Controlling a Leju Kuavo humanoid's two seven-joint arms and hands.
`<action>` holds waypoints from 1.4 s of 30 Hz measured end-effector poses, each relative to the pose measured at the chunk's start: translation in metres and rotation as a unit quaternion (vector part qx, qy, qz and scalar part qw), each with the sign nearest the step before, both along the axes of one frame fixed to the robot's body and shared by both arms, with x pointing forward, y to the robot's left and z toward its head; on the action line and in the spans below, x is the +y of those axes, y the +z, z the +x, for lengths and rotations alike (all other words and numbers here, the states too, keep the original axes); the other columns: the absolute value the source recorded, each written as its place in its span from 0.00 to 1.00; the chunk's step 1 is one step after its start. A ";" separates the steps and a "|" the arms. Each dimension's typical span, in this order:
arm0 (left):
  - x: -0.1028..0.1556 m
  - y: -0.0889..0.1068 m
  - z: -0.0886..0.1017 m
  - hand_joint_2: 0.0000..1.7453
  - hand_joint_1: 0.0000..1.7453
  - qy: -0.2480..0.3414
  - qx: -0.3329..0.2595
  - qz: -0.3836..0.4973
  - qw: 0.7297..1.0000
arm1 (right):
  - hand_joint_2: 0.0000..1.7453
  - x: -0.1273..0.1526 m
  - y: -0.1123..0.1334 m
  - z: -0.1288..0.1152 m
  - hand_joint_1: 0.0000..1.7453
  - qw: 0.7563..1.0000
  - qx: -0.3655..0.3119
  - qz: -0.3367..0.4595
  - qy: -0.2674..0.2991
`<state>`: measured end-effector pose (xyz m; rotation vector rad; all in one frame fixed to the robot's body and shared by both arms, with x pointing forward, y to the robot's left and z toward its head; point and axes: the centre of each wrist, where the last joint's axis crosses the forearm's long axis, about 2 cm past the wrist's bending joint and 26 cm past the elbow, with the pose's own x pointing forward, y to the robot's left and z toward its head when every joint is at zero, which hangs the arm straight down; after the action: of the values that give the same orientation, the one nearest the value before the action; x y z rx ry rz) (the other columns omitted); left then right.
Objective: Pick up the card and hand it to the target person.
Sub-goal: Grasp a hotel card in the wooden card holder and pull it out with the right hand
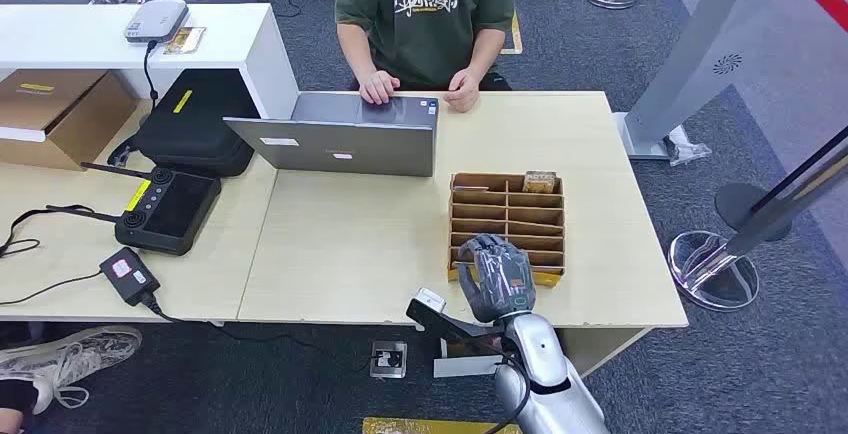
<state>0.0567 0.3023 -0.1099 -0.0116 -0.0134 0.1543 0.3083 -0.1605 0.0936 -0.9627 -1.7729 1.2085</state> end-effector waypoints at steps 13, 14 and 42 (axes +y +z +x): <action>0.000 0.000 0.000 0.00 0.00 -0.001 0.000 0.000 1.000 | 1.00 0.006 -0.012 0.004 0.77 0.998 0.006 -0.053 0.019; 0.000 0.000 0.000 0.00 0.00 -0.001 0.000 0.000 1.000 | 1.00 0.006 -0.012 0.005 0.78 0.998 0.005 -0.054 0.019; 0.001 -0.001 -0.006 0.00 0.00 -0.001 0.002 0.001 1.000 | 1.00 -0.051 0.129 0.055 0.78 0.971 -0.231 -0.065 0.014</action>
<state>0.0507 0.3031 -0.1107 -0.0084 -0.0093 0.1525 0.3634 -0.2118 0.2224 -1.3871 -2.0860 1.1958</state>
